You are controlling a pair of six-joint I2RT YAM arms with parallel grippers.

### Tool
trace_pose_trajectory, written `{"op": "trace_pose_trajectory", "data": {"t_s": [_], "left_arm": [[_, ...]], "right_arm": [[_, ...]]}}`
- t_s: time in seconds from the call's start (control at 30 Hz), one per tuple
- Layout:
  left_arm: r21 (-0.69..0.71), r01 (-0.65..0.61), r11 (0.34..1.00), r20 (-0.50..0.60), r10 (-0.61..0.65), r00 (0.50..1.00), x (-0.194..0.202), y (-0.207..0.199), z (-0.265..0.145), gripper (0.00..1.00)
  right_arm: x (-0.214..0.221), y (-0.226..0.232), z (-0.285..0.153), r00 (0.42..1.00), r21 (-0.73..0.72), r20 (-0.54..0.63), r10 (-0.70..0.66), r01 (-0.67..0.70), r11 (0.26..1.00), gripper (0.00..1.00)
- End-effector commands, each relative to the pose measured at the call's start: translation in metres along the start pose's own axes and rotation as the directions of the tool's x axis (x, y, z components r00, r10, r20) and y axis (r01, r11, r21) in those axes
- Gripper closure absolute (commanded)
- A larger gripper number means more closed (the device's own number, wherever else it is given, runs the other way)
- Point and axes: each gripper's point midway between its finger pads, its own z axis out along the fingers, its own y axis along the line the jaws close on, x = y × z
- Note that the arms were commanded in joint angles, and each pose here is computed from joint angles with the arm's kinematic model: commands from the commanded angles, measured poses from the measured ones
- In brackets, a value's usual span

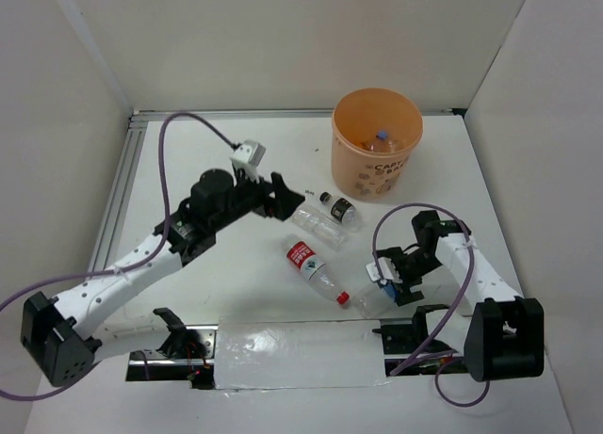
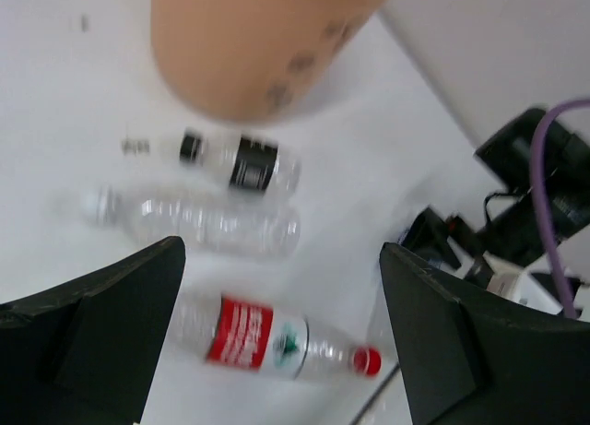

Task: Put the plastic bottles in the bin

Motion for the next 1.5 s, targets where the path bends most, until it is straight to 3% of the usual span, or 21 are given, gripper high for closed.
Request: {"op": "trace_pose_trajectory", "data": {"t_s": [0.0,0.17,0.2,0.23,0.27,0.37,0.47,0.67,0.8,0.9,1.07,1.2,1.23,1.33,1.47], "left_arm": [[-0.133,0.171,0.976,-0.095,-0.184,0.978,0.067,0.02,-0.017,0.01],[-0.271,0.357,0.894,-0.076,-0.39,0.918,0.102,0.03,-0.032,0.01],[-0.292,0.391,0.873,-0.082,-0.43,0.899,0.112,0.029,-0.033,0.01],[-0.301,0.41,0.861,-0.067,-0.448,0.891,0.111,0.03,-0.033,0.01],[-0.315,0.417,0.853,-0.078,-0.461,0.884,0.118,0.029,-0.032,0.01],[-0.343,0.474,0.811,-0.081,-0.528,0.845,0.127,0.029,-0.027,0.01],[-0.386,0.529,0.756,-0.084,-0.6,0.796,0.137,0.029,-0.018,0.01],[-0.476,0.527,0.704,-0.141,-0.652,0.745,0.157,0.027,-0.014,0.01],[-0.512,0.511,0.691,-0.189,-0.67,0.718,0.174,0.022,-0.012,0.01],[-0.513,0.512,0.689,-0.195,-0.675,0.712,0.184,0.021,-0.005,0.01],[-0.533,0.471,0.702,-0.237,-0.659,0.714,0.203,0.024,0.01,0.01],[-0.573,0.416,0.706,-0.284,-0.647,0.707,0.231,0.028,0.019,0.01],[-0.568,0.42,0.708,-0.281,-0.647,0.709,0.232,0.028,0.022,0.01],[-0.572,0.409,0.711,-0.287,-0.641,0.712,0.24,0.028,0.029,0.01],[-0.575,0.391,0.719,-0.298,-0.629,0.718,0.244,0.027,0.035,0.02]], "right_arm": [[0.007,0.011,0.016,0.965,-0.105,-0.005,-0.264,0.262,0.959,0.05],[0.014,0.007,0.034,0.968,-0.125,-0.034,-0.25,0.244,0.962,0.14],[0.012,0.006,0.036,0.967,-0.126,-0.036,-0.252,0.245,0.961,0.2],[0.012,0.005,0.035,0.973,-0.125,-0.039,-0.23,0.223,0.967,0.39],[0.007,0.002,0.035,0.98,-0.118,-0.027,-0.195,0.191,0.975,0.48],[-0.018,-0.029,0.016,0.989,-0.029,0.024,-0.146,0.146,0.989,0.65],[-0.071,-0.095,-0.042,0.986,0.218,0.119,-0.113,0.086,0.972,0.69],[-0.166,-0.173,-0.147,0.94,0.494,0.263,-0.216,0.061,0.867,0.71],[-0.223,-0.214,-0.219,0.89,0.644,0.365,-0.272,-0.031,0.764,0.71],[-0.238,-0.248,-0.263,0.878,0.778,0.342,-0.336,-0.064,0.625,0.66],[-0.197,-0.307,-0.268,0.911,0.813,0.334,-0.243,-0.149,0.563,0.62],[-0.163,-0.338,-0.255,0.913,0.805,0.358,-0.195,-0.196,0.56,0.42],[-0.148,-0.348,-0.246,0.914,0.789,0.374,-0.156,-0.226,0.572,0.21],[-0.135,-0.358,-0.248,0.904,0.765,0.415,-0.105,-0.284,0.578,0.0],[-0.133,-0.353,-0.265,0.88,0.757,0.467,-0.091,-0.344,0.556,0.0]]}}
